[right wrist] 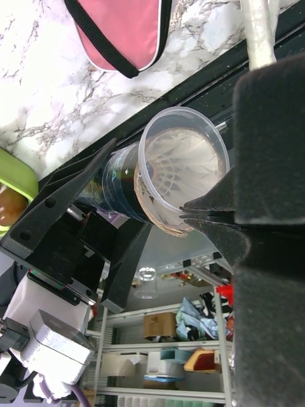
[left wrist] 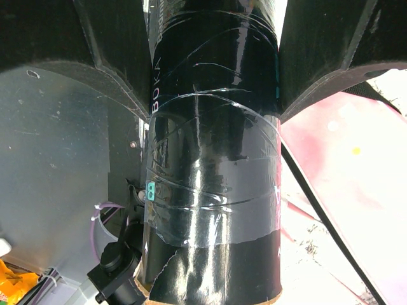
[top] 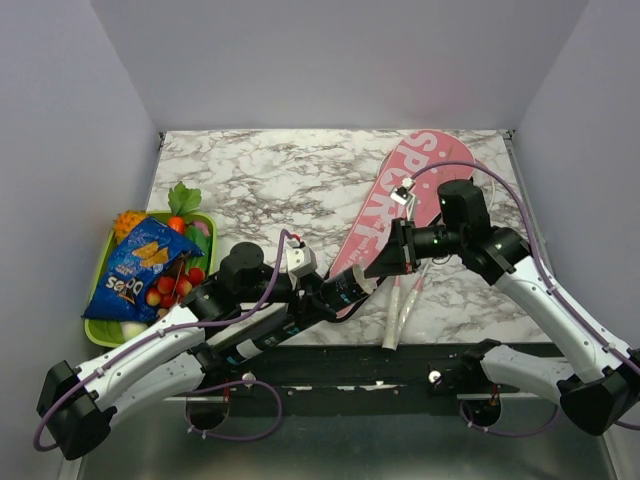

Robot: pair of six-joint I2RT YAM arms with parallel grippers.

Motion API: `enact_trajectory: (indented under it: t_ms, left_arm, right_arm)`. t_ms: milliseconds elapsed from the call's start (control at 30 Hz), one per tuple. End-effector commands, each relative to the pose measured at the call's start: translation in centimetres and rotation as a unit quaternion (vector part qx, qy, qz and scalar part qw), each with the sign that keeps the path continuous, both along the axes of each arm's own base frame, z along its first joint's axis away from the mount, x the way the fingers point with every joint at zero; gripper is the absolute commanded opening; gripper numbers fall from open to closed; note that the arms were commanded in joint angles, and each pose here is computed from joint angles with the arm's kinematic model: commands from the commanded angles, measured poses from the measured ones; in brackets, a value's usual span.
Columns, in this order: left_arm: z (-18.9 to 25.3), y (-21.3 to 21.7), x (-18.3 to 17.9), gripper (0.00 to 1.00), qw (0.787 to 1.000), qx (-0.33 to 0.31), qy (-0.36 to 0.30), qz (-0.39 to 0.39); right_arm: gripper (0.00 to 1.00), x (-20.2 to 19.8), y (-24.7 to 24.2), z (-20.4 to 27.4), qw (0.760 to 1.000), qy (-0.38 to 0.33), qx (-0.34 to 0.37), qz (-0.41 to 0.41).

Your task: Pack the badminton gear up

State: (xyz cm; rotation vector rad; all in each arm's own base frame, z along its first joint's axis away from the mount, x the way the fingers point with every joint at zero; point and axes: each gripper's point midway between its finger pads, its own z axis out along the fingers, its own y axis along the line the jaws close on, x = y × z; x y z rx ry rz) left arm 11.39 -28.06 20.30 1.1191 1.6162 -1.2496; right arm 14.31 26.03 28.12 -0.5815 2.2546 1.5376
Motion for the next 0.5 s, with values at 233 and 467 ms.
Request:
enact_trajectory:
  t_ms: [233,467]
  left_arm:
    - [-1.8,0.7,-1.3,0.00,0.998,0.025,0.060,0.003]
    - [-1.9,0.7,-1.3,0.00,0.998,0.026,0.062,0.002]
  right_arm:
    - [0.00,-1.0,1.5,1.4,0.999,-0.005,0.023,0.041]
    - [0.01,-1.5,1.9,1.5,0.998,-0.003,0.026,0.054]
